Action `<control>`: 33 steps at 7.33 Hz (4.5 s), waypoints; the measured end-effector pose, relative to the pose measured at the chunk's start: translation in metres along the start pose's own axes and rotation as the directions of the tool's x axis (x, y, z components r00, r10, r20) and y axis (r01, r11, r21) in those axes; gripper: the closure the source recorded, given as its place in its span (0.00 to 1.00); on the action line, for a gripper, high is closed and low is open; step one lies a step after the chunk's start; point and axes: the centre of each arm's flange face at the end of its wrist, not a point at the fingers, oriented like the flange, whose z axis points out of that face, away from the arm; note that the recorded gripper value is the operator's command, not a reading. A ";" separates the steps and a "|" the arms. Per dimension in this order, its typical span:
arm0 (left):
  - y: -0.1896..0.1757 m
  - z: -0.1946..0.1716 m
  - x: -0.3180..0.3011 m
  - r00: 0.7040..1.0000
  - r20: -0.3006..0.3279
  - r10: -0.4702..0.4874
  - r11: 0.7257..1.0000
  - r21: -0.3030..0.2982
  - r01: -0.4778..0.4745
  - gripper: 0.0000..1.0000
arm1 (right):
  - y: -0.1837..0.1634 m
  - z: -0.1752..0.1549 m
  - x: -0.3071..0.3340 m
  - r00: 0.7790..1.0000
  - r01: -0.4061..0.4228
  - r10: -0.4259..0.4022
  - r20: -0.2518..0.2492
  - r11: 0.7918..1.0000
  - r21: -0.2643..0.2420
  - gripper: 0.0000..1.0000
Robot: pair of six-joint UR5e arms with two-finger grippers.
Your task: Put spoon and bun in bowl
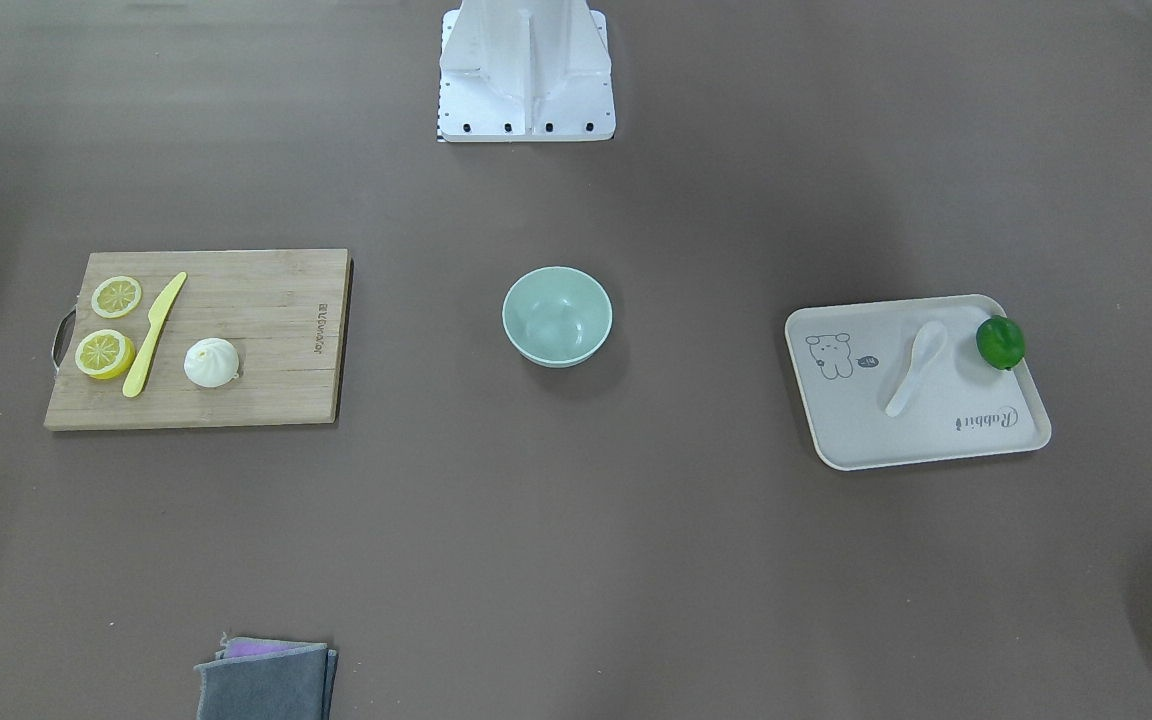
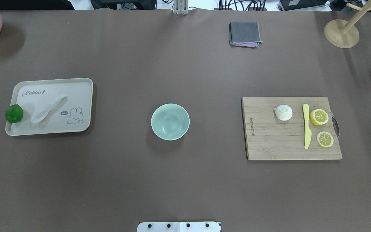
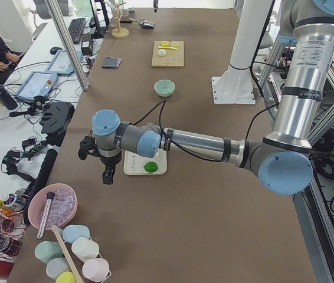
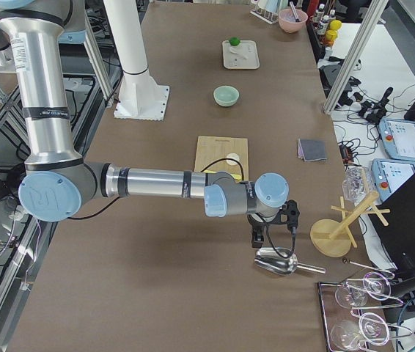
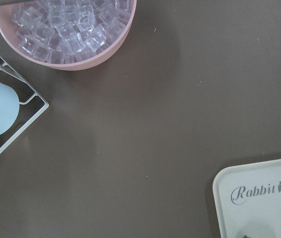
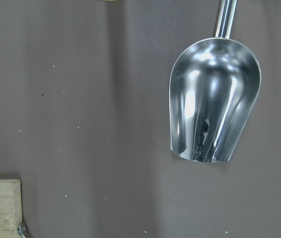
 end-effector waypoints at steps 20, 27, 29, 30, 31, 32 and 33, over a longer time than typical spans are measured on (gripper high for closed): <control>0.024 0.052 0.076 0.959 -0.124 0.254 0.964 0.111 -0.241 0.02 | 0.003 -0.016 -0.099 0.995 0.080 -0.082 0.061 0.996 0.031 0.00; 0.056 0.150 0.251 0.849 -0.137 0.511 0.857 0.153 -0.491 0.05 | 0.015 0.015 -0.209 0.977 0.192 -0.195 0.083 0.981 0.036 0.00; 0.067 0.170 0.263 0.843 -0.098 0.529 0.846 0.146 -0.513 0.21 | 0.015 0.015 -0.214 0.975 0.203 -0.206 0.087 0.978 0.041 0.00; 0.071 0.176 0.263 0.843 -0.091 0.531 0.845 0.138 -0.517 0.24 | 0.015 0.015 -0.217 0.974 0.206 -0.209 0.089 0.978 0.041 0.00; 0.075 0.181 0.262 0.843 -0.088 0.531 0.845 0.128 -0.519 0.24 | 0.016 0.016 -0.219 0.973 0.209 -0.212 0.091 0.977 0.039 0.00; 0.078 0.185 0.261 0.843 -0.089 0.530 0.846 0.119 -0.520 0.24 | 0.016 0.019 -0.222 0.972 0.214 -0.217 0.093 0.976 0.035 0.00; 0.080 0.189 0.262 0.843 -0.091 0.531 0.846 0.110 -0.521 0.26 | 0.017 0.021 -0.226 0.970 0.221 -0.223 0.095 0.975 0.031 0.00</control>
